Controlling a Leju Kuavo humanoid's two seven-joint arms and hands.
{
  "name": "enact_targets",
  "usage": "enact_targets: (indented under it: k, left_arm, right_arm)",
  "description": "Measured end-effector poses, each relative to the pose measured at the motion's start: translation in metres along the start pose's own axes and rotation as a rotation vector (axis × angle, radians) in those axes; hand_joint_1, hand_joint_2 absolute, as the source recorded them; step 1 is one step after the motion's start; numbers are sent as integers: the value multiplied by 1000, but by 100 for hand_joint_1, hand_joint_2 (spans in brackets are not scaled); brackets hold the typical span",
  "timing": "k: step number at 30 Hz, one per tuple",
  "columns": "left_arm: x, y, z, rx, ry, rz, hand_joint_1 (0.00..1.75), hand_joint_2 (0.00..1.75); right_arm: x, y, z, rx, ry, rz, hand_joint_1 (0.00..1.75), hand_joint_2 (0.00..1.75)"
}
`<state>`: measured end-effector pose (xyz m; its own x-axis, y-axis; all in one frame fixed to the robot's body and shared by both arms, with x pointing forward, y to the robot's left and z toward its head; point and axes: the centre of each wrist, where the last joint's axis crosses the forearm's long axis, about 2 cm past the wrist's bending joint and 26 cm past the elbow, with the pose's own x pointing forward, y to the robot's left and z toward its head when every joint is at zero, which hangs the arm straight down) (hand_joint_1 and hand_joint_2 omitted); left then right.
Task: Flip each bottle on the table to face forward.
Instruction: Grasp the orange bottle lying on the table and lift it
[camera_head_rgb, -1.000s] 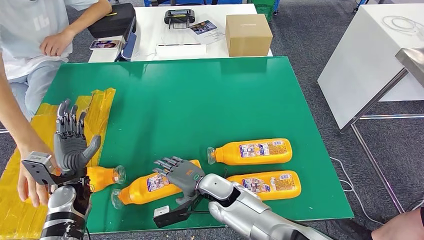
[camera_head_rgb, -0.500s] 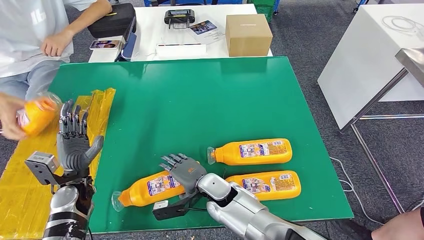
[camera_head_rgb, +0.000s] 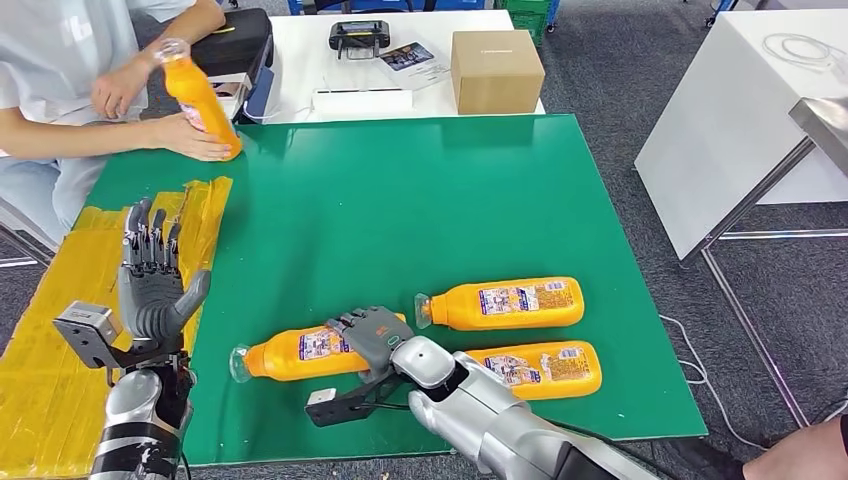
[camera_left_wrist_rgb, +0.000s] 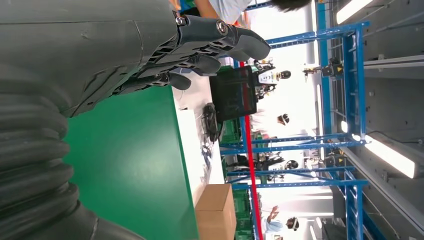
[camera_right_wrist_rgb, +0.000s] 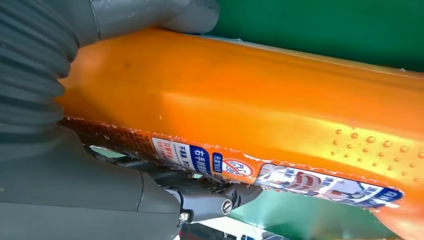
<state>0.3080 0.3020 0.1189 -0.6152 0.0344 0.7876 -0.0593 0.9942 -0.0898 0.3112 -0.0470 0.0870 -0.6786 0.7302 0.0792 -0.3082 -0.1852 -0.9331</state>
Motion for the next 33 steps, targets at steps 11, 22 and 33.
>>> enact_targets:
  k: [11,22,33]
  left_arm:
    - [0,0,0,3,0,6,0,175]
    - [4,-5,0,5,-18,25,0,175]
    - [24,-17,-3,44,-109,142,0,175]
  right_arm:
    - [-4,0,1,-106,26,-104,175,175]
    - [-6,-4,7,-400,89,-341,175,175]
    - [-20,-5,15,-544,138,-501,175,175]
